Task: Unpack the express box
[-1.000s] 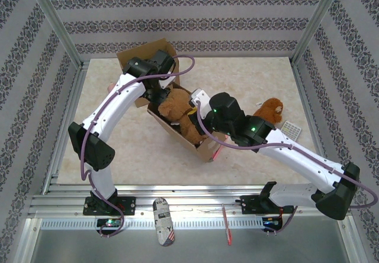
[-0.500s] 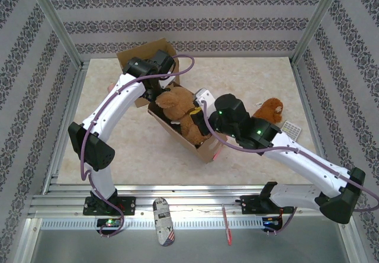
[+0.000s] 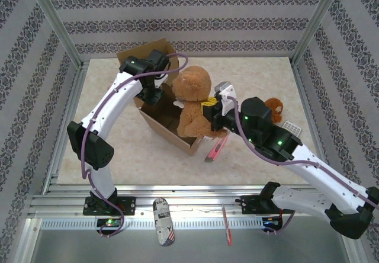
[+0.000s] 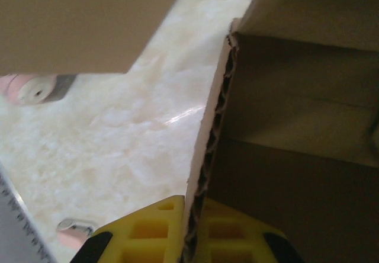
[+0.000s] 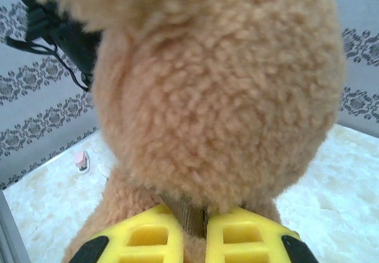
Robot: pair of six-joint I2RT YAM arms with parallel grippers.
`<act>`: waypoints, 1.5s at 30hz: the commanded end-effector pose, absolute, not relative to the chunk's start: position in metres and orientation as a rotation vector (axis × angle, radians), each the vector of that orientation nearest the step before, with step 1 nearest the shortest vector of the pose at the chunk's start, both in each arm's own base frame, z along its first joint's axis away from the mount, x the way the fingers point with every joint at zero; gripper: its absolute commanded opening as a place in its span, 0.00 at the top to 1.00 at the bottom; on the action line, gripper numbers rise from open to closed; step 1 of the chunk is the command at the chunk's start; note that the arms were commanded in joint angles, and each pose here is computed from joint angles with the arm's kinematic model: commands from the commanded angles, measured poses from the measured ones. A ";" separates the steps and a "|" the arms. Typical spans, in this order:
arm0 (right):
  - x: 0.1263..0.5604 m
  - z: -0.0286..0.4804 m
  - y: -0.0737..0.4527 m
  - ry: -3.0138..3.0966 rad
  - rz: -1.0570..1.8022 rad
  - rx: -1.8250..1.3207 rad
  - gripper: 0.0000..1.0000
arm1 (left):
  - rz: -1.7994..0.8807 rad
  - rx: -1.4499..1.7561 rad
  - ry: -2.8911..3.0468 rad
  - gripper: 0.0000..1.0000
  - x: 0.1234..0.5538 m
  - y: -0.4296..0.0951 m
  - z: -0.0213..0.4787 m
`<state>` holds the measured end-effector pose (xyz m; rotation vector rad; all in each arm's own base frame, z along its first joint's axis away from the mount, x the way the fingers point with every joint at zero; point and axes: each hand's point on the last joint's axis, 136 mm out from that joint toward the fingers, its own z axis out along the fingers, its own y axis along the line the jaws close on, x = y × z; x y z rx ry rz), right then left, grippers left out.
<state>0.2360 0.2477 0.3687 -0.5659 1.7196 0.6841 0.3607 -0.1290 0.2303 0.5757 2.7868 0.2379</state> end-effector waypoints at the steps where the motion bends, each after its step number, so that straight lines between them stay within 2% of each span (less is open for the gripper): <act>1: 0.230 0.403 0.229 1.617 0.722 -0.468 1.00 | 0.385 0.463 2.820 1.00 0.360 -0.093 0.231; 9: 0.229 0.415 0.200 1.600 0.667 -0.399 1.00 | 0.328 0.357 2.847 1.00 0.358 -0.087 0.235; 19: 0.244 0.409 0.158 1.682 0.572 -0.255 1.00 | 0.119 0.104 2.923 1.00 0.347 -0.088 0.237; 26: 0.262 0.385 0.138 1.804 0.597 -0.139 1.00 | -0.010 -0.034 2.915 1.00 0.343 -0.095 0.246; 36: 0.282 0.342 0.103 1.973 0.546 -0.009 1.00 | -0.350 -0.231 2.811 1.00 0.342 -0.121 0.249; 45: 0.290 0.314 0.084 2.084 0.494 0.051 1.00 | -0.393 -0.411 2.843 1.00 0.337 -0.122 0.234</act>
